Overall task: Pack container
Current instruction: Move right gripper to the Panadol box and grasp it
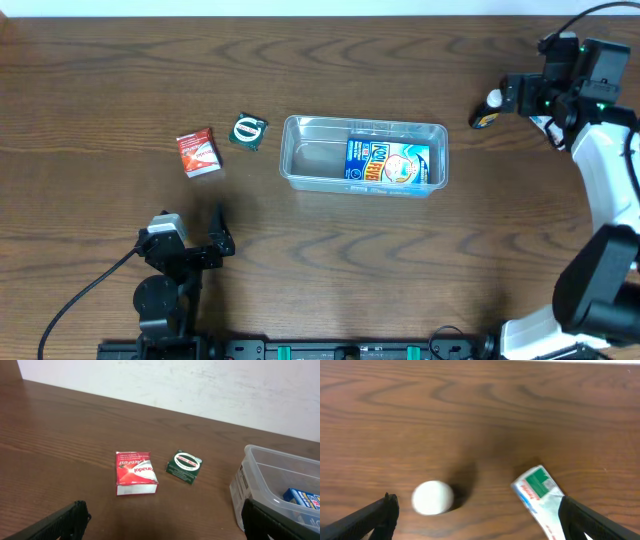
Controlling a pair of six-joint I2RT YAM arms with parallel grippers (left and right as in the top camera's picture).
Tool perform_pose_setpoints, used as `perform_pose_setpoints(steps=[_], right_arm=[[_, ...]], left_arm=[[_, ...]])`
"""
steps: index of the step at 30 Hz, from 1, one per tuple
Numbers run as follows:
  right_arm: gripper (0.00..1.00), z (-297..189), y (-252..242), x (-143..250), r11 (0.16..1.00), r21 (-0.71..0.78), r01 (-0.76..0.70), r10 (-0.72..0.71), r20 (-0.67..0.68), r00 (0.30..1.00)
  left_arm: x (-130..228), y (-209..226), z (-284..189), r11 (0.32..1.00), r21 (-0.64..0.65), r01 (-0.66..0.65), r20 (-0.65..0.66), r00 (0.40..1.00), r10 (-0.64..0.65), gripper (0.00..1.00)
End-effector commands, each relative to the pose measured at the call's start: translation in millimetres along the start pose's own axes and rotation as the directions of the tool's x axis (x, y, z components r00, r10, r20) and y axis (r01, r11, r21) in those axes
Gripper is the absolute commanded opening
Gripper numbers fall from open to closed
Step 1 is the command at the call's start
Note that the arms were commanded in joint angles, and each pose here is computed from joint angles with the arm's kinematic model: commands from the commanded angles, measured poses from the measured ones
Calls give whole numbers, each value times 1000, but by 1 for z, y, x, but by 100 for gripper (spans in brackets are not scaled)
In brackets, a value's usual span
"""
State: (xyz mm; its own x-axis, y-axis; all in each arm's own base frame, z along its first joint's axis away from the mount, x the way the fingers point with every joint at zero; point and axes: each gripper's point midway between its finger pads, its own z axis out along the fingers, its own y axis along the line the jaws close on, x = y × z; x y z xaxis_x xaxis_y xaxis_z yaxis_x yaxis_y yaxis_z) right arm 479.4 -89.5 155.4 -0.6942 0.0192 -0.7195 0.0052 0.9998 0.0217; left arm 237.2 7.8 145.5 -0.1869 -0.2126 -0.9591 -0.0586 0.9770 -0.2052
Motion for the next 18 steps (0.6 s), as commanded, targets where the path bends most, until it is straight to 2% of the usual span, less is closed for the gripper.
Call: perform_pose_setpoints(steps=[1,6,12,18], right_arm=[[99,11,-23,8,1000,18,-3,3,-9,1000],[99,22,-49,19,997,47,56,-54,-26,998],[99,32,-63,28,980,56,190,-187,-44,981],[99,48,-74,45,977,54,207,-203,-79,976]], left_arm=[[15,2,1,1000,-2,1,-48,999,-1,98],[15,2,1,1000,-2,1,-48,999,-1,98],[15,2,1,1000,-2,1,-48,999,-1,98],[15,2,1,1000,-2,1,-48,999,-1,98]])
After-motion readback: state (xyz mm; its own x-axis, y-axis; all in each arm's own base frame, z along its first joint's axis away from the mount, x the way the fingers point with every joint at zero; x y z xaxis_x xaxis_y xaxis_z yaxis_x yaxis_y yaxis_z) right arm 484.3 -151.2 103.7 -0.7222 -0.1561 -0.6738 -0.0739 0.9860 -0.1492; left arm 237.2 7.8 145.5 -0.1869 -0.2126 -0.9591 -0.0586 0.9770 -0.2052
